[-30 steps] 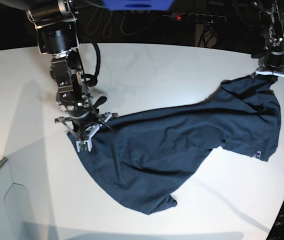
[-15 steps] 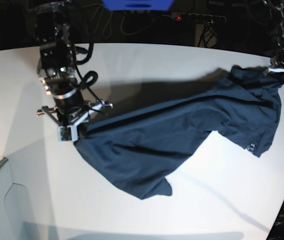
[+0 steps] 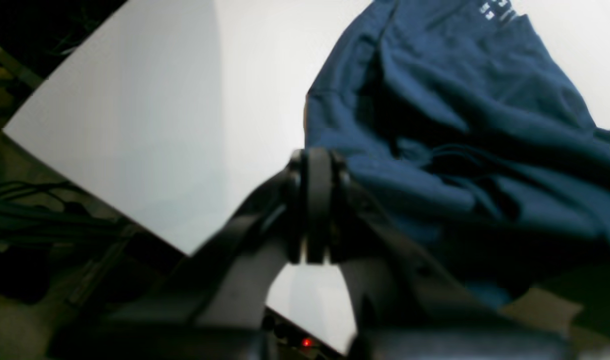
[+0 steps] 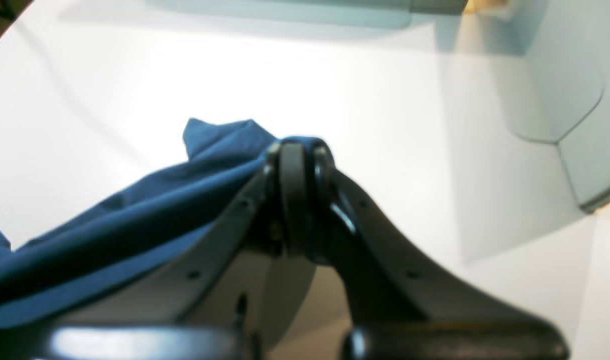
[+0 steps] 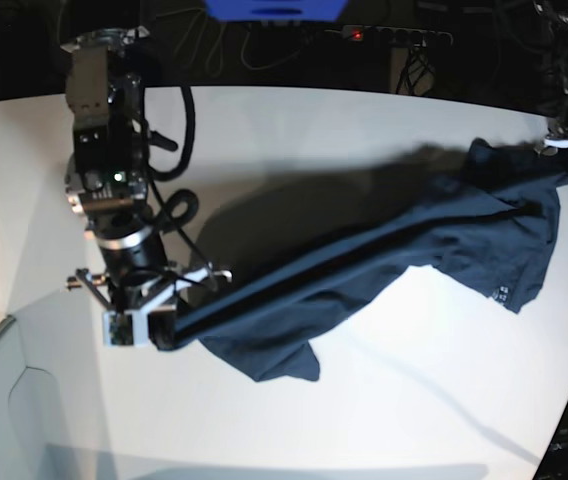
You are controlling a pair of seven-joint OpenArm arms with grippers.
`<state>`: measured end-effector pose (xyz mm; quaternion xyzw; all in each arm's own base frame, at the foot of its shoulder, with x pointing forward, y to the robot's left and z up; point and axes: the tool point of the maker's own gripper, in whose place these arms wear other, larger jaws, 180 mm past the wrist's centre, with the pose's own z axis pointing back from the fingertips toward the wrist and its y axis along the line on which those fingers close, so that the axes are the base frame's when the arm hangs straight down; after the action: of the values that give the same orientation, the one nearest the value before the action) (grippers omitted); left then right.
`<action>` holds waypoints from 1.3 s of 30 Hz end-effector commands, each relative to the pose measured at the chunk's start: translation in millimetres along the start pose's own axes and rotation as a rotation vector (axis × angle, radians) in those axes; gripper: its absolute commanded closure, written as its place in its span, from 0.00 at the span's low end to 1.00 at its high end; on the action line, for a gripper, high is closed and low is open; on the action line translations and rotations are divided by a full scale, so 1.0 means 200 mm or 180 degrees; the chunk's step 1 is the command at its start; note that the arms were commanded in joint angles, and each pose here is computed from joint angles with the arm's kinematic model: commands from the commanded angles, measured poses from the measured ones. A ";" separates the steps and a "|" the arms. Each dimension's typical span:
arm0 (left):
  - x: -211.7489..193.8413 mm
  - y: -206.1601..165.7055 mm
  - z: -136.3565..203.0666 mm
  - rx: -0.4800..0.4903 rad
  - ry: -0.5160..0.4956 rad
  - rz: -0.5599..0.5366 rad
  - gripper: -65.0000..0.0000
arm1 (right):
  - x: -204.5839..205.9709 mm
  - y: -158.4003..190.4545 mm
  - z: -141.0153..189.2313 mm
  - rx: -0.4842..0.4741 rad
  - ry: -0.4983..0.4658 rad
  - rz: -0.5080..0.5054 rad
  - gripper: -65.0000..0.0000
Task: Layout the t-shirt on the table in an organized manner, then fold the t-shirt properly
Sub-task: 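Drag the grasped shirt end with the right gripper away from the left gripper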
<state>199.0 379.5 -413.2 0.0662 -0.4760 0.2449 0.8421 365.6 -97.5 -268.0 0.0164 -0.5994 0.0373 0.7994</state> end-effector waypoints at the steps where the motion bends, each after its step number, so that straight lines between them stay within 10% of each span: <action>1: 0.04 0.04 0.01 0.0038 -0.0074 -0.0092 1.00 | 0.16 -0.01 -0.02 -0.0018 -0.0325 0.0024 1.00; 20: 0.04 0.10 0.00 0.0153 0.0002 -0.0557 1.00 | 0.71 -0.04 -0.68 -0.0042 -0.0747 0.0056 1.00; 33: 0.02 0.11 0.01 0.0164 0.0028 -0.0552 1.00 | 0.68 -0.10 -1.02 -0.0098 -0.0505 0.0100 1.00; 39: 0.02 0.11 0.02 0.0163 0.0039 -0.0570 1.00 | 0.69 -0.11 -1.04 -0.0102 -0.0617 0.0107 0.64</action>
<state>181.2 389.2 -425.0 0.1165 -0.4390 0.1880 0.8708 593.2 -97.8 -235.3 -0.0011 -0.6371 0.0411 0.7697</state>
